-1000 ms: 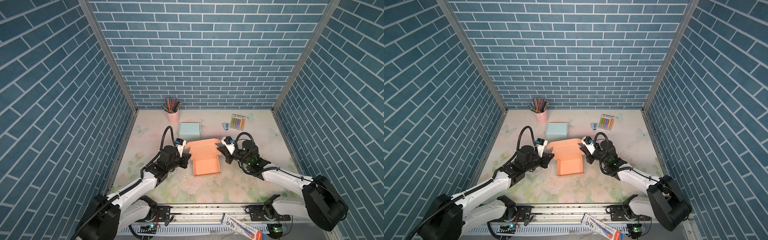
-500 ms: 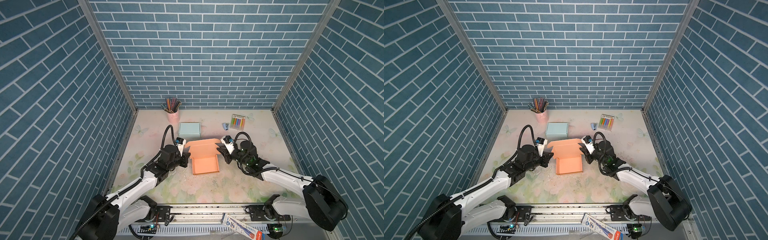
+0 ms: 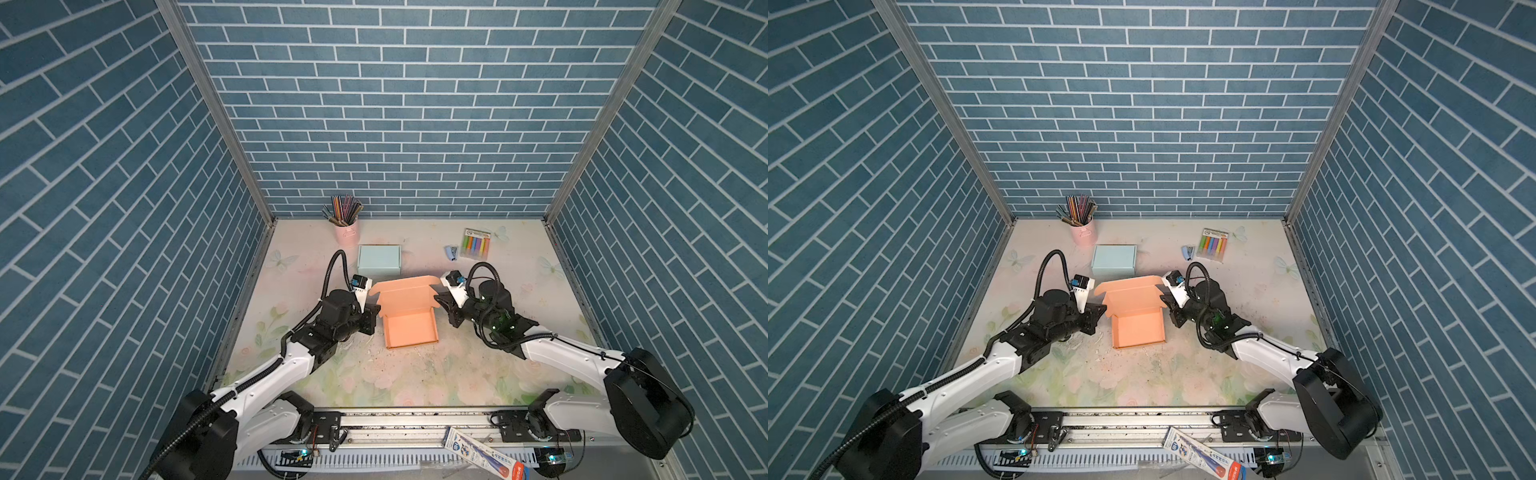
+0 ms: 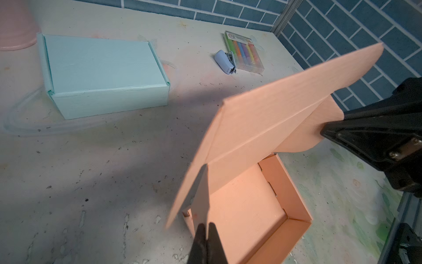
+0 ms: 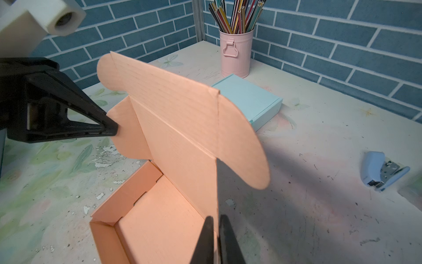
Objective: Fold the paper box
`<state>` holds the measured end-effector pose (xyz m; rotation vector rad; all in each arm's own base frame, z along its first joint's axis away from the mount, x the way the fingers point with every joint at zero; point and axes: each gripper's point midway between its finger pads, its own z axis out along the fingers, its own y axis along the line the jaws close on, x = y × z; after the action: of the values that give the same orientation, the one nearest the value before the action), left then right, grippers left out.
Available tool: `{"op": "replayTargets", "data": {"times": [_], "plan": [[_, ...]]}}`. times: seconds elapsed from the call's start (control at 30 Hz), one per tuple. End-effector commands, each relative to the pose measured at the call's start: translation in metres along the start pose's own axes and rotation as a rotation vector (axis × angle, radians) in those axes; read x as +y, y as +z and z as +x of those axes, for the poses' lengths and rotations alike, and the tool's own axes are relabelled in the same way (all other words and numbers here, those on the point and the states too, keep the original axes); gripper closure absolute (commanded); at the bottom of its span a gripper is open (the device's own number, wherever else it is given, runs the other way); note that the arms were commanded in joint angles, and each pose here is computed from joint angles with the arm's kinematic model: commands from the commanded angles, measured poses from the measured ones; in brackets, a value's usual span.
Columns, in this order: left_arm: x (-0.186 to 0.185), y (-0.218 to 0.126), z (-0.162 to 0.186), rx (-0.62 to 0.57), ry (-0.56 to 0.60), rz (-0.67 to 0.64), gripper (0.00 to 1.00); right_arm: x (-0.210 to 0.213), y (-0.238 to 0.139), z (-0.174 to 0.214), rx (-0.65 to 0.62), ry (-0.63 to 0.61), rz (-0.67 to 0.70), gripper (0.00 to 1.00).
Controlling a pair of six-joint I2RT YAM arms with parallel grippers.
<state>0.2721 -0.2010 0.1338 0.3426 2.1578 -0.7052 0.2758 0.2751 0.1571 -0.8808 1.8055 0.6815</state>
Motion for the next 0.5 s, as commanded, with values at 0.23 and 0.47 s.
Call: {"op": "replayTargets", "data": {"times": [0.23, 0.47], "plan": [[-0.012, -0.004, -0.029, -0.088, 0.007, 0.023, 1.00, 0.015, 0.007, -0.016, -0.011, -0.008, -0.041, 0.92], [-0.017, 0.000, -0.047, -0.153, 0.016, 0.025, 1.00, 0.019, 0.016, -0.014, -0.003, 0.001, -0.045, 0.90]]}}
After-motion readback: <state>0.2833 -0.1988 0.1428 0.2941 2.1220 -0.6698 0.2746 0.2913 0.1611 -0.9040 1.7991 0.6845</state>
